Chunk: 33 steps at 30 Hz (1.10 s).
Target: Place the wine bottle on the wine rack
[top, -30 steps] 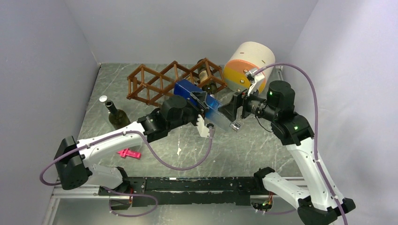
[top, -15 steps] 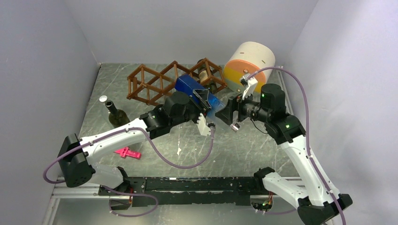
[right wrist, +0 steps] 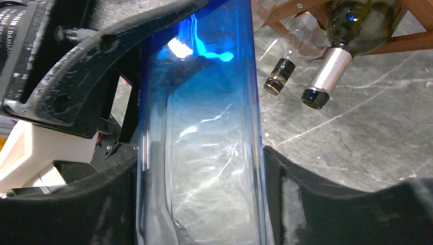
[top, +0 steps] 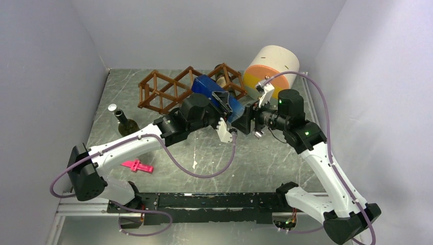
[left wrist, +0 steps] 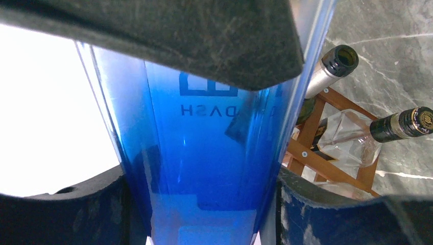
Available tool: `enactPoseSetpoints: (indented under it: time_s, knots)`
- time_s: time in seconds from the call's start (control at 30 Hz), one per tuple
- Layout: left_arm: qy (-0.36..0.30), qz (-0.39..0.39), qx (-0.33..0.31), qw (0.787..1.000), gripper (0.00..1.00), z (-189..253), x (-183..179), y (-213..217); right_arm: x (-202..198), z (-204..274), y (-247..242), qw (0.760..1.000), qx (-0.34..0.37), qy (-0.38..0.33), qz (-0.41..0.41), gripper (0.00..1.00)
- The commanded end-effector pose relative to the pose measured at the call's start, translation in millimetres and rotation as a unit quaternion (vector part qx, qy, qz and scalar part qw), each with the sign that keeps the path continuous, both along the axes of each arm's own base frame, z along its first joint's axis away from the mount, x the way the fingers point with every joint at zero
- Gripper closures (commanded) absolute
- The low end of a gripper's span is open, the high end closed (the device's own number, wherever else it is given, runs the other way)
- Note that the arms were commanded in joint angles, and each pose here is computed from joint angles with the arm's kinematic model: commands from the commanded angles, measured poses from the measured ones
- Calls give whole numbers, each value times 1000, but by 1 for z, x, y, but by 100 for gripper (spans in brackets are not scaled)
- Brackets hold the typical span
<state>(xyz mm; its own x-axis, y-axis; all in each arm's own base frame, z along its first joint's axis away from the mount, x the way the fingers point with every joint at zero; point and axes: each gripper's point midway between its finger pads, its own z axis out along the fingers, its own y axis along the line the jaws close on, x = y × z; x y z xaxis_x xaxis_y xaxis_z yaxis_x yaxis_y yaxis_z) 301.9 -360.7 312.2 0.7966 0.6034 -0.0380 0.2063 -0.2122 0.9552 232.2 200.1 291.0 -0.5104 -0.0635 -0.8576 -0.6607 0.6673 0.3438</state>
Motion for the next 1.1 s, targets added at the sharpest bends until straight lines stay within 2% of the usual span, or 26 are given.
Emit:
enactPoseSetpoints:
  time_s: [0.0,0.17,0.2,0.23,0.27,0.33,0.37,0.4,0.43,0.73,0.87,1.0,1.07]
  knots:
    - [-73,8,-121,990,93,94,2,2,-1,0,3,1000,3,0,-1,36]
    - [-55,7,-134,989,93,93,0,2,2,6,-1,1000,6,-12,-18,73]
    - [-59,8,-141,988,91,95,0,3,3,9,-2,1000,7,-16,-22,85]
    - [-60,9,-150,987,84,97,-1,4,4,11,-3,999,8,-20,-27,93]
    - [-58,8,-157,986,74,98,-2,5,5,14,-4,999,11,-24,-31,100]
    - [-48,4,-166,985,49,97,-5,6,6,21,-6,998,18,-37,-43,100]
    - [-38,4,-169,985,34,96,-6,6,8,25,-8,998,21,-43,-50,100]
    - [-28,4,-173,984,7,94,-7,6,9,29,-10,997,24,-50,-57,100]
    - [-15,3,-173,985,0,90,-8,5,10,33,-11,996,29,-56,-65,100]
    - [84,-2,-172,982,1,52,-16,-4,27,73,-36,979,54,-111,-160,100]
    - [122,-23,-217,968,1,65,-29,-4,30,77,-40,975,59,-119,-177,100]
    - [151,-15,-298,942,1,86,-35,6,30,79,-40,974,67,-123,-177,100]
    - [173,31,-383,907,1,107,-27,22,30,77,-37,975,71,-121,-173,100]
